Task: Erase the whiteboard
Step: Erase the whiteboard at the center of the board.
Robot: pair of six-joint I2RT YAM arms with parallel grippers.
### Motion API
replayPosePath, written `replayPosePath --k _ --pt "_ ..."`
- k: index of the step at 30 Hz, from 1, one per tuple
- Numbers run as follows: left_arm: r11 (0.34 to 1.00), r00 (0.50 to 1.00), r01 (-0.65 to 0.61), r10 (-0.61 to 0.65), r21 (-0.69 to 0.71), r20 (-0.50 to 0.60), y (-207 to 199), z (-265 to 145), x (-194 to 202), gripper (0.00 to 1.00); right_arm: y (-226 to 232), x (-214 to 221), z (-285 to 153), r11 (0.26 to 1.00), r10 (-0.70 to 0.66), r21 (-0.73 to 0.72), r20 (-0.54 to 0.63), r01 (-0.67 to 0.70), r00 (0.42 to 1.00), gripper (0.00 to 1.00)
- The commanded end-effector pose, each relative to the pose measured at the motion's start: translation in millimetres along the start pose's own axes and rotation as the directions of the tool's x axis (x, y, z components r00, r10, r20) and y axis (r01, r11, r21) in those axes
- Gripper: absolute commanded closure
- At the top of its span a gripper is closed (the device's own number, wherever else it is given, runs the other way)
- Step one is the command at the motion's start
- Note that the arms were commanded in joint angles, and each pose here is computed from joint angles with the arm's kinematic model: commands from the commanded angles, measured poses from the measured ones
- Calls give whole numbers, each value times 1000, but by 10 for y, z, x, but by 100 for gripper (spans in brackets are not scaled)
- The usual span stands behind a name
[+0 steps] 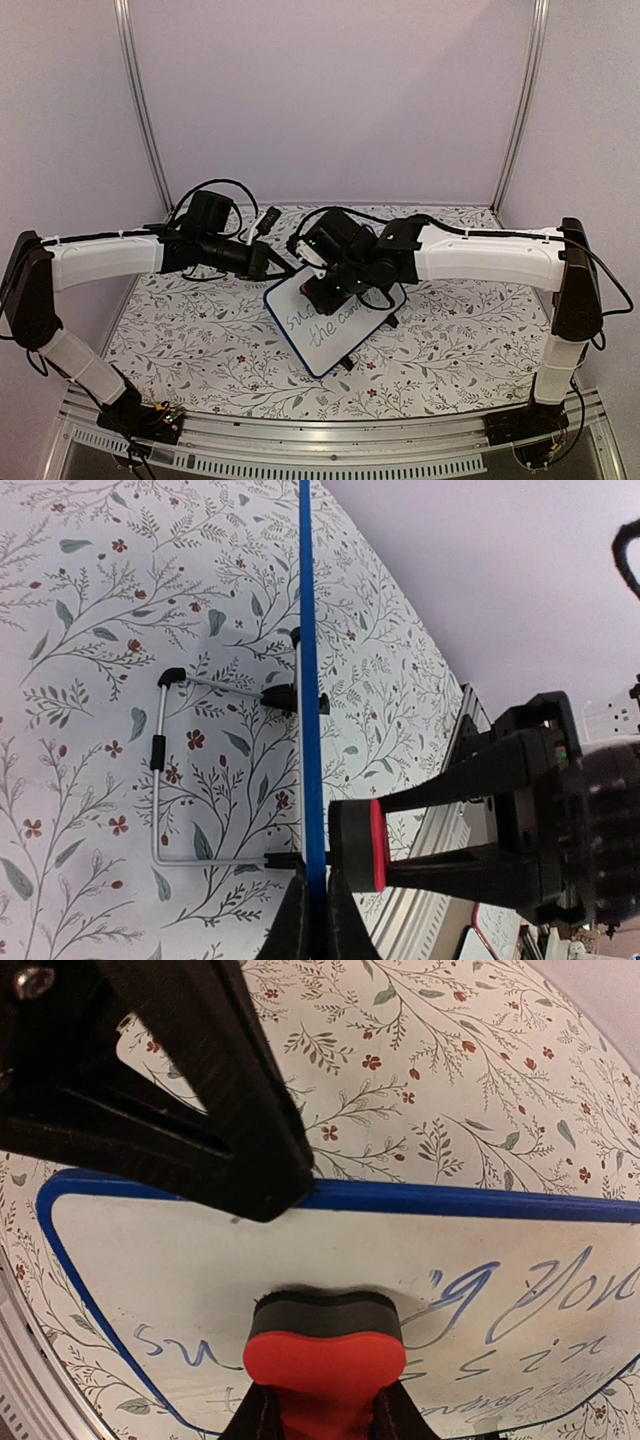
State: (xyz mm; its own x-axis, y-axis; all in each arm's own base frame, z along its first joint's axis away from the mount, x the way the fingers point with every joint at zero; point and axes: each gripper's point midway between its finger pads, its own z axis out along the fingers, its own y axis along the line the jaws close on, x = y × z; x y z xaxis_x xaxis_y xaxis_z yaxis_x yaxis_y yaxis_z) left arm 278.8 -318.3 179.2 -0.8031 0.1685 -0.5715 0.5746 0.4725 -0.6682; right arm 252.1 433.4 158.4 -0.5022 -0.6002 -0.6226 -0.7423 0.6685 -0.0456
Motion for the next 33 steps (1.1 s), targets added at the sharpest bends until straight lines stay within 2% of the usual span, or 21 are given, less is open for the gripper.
replayPosePath --k 1,11,24,33 --pt "999 1000 -21 21 35 2 -38 29 -6 97 273 55 26 997 -64 -54 -9 64 998 82" --pt "999 1000 -22 22 39 2 -52 28 -7 97 188 299 107 999 -47 7 -58 48 997 81" --pt "999 1000 -26 26 45 0 -79 32 8 97 135 -151 107 996 -59 71 13 58 998 81" --pt "999 1000 -28 28 46 3 -84 23 0 97 -62 -109 69 994 -38 107 3 37 999 81"
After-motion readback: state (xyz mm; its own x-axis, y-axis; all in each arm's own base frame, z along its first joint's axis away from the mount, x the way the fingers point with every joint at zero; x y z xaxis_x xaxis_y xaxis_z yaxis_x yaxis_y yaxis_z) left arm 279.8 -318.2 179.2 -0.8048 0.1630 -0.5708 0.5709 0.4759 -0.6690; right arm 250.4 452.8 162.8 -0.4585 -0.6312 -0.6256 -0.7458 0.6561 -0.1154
